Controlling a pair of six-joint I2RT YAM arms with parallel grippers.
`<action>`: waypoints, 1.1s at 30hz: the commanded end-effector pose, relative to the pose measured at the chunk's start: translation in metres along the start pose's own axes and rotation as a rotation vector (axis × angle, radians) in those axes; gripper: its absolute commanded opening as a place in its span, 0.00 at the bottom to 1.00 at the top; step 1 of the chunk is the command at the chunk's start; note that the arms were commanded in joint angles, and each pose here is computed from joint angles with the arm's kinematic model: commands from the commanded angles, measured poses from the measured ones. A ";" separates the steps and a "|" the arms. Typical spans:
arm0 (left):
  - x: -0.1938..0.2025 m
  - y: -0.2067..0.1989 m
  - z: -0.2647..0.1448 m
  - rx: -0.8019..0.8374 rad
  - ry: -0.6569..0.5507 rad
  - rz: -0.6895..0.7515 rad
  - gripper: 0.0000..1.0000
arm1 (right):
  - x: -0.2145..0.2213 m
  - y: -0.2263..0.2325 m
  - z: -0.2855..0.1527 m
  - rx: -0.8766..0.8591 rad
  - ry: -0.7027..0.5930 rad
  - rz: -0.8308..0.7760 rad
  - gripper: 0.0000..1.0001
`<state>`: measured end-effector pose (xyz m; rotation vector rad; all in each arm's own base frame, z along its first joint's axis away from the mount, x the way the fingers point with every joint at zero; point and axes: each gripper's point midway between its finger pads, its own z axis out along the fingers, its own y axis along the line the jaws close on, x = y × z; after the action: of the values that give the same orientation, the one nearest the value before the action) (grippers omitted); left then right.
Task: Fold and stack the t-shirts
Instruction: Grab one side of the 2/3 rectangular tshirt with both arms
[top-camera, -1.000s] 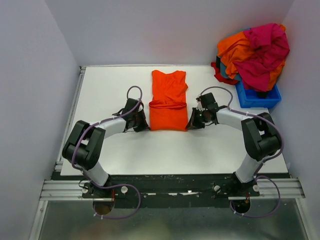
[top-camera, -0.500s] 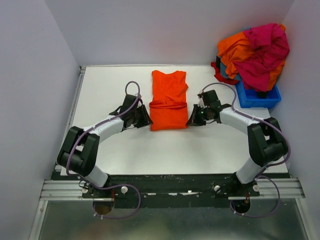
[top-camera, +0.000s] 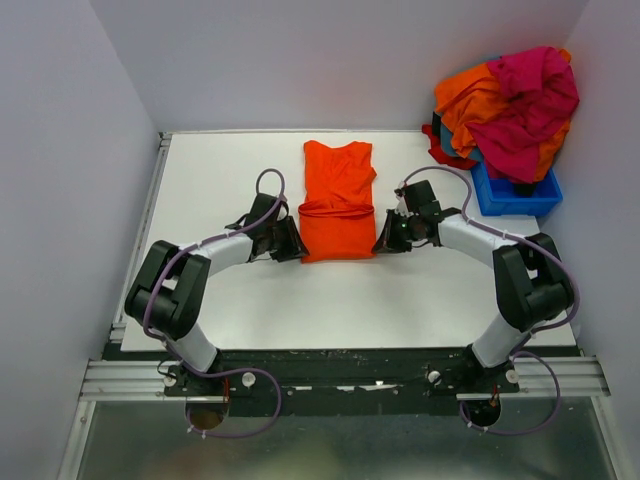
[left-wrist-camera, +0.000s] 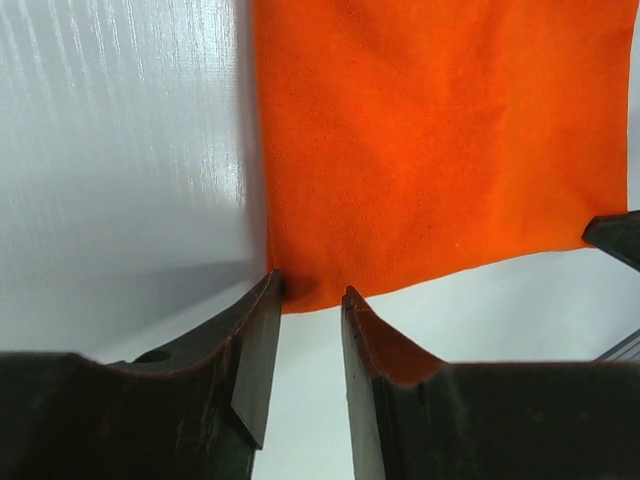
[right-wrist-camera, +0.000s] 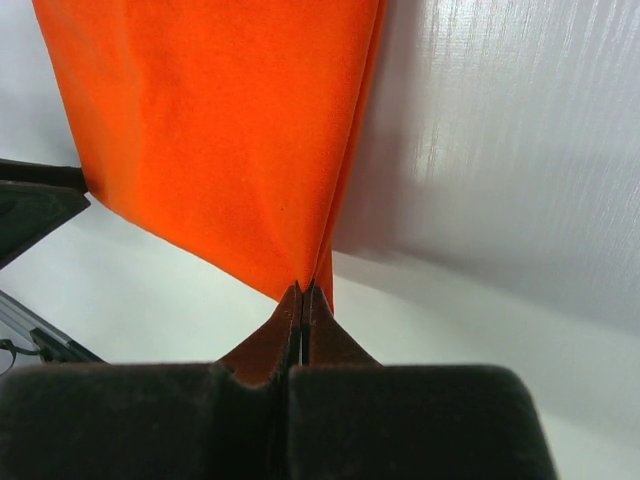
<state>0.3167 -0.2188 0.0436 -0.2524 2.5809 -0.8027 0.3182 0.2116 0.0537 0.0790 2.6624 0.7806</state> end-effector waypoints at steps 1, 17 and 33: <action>-0.001 0.003 -0.002 -0.032 -0.012 0.013 0.45 | -0.001 0.002 0.001 0.008 0.011 -0.011 0.01; 0.007 -0.010 0.014 0.027 0.035 0.009 0.33 | -0.002 0.004 0.003 0.001 0.015 -0.011 0.01; -0.050 -0.064 -0.067 0.040 -0.131 0.136 0.00 | -0.031 0.036 -0.070 0.011 -0.120 -0.058 0.01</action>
<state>0.3293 -0.2292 0.0823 -0.1693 2.5492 -0.7824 0.3214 0.2081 0.0831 0.0799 2.6444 0.7496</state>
